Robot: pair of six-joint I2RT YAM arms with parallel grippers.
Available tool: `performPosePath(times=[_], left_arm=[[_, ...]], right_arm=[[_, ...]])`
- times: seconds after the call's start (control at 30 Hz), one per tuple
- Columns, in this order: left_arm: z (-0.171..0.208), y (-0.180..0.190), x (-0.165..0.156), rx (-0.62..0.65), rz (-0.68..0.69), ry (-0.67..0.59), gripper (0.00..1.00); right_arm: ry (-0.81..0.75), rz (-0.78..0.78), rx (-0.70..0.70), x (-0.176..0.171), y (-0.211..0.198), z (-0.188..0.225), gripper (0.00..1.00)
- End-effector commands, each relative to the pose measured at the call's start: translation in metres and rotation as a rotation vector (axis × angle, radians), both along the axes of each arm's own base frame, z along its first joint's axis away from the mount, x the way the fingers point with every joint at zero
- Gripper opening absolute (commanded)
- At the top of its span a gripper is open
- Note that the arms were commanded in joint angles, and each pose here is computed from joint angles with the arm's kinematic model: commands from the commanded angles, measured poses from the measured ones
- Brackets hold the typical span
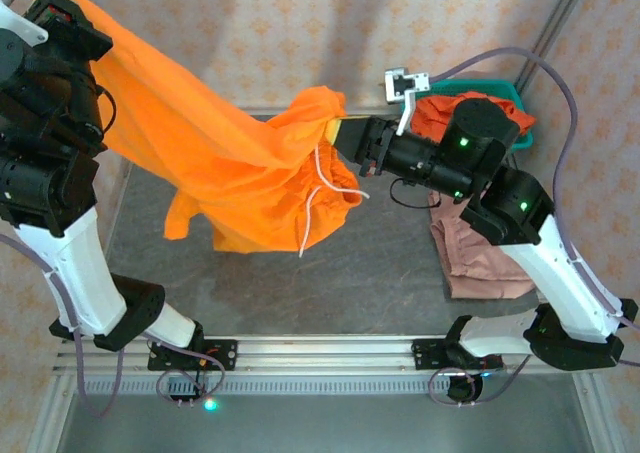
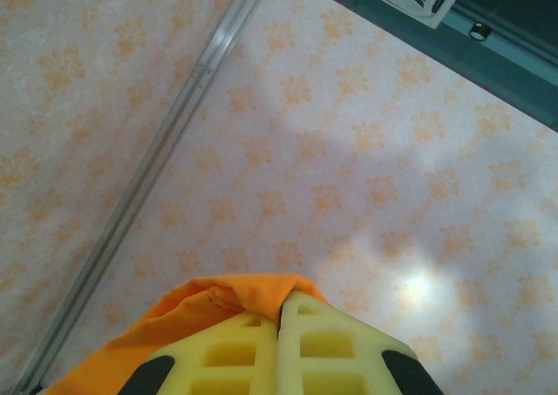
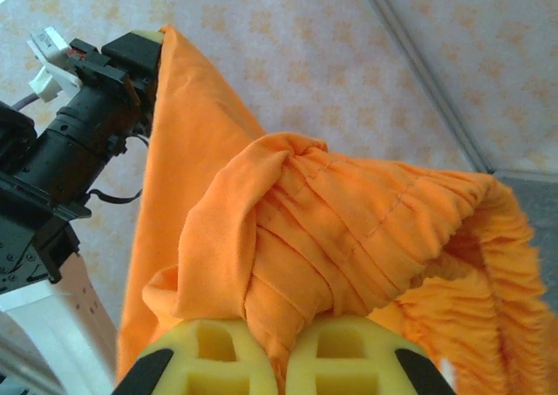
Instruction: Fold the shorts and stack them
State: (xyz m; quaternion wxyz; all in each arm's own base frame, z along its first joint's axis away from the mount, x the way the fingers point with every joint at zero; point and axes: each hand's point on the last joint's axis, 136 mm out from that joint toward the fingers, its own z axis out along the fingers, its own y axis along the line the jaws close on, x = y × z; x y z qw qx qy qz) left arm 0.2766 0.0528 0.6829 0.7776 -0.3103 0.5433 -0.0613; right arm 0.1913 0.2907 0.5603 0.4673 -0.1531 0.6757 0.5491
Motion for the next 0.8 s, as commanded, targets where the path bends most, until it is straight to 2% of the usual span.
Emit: performPosePath(times=[0.0,0.17,0.27,0.4,0.47,0.57,0.77], left_arm=[[-0.006,0.006,0.027,0.011,0.045,0.020,0.00],[-0.065,0.009,0.112,-0.063,-0.025,0.175,0.00],[-0.113,0.005,0.163,-0.089,-0.059,0.294,0.00],[-0.181,-0.003,0.218,-0.124,-0.089,0.432,0.00],[-0.229,-0.004,0.250,-0.132,-0.087,0.514,0.00],[-0.281,-0.005,0.280,-0.149,-0.081,0.587,0.00],[-0.350,-0.015,0.330,-0.206,-0.128,0.651,0.00]], right_arm=[[-0.014,-0.215,0.025,0.024,-0.027,-0.002,0.00],[0.178,-0.651,-0.130,0.068,-0.086,-0.083,0.00],[0.275,-0.806,-0.228,0.086,-0.105,-0.138,0.00],[0.427,-0.844,-0.260,0.116,-0.114,-0.202,0.00],[0.482,-0.851,-0.281,0.134,-0.116,-0.232,0.00],[0.556,-0.867,-0.333,0.162,-0.122,-0.270,0.00],[0.683,-0.859,-0.400,0.215,-0.129,-0.326,0.00]])
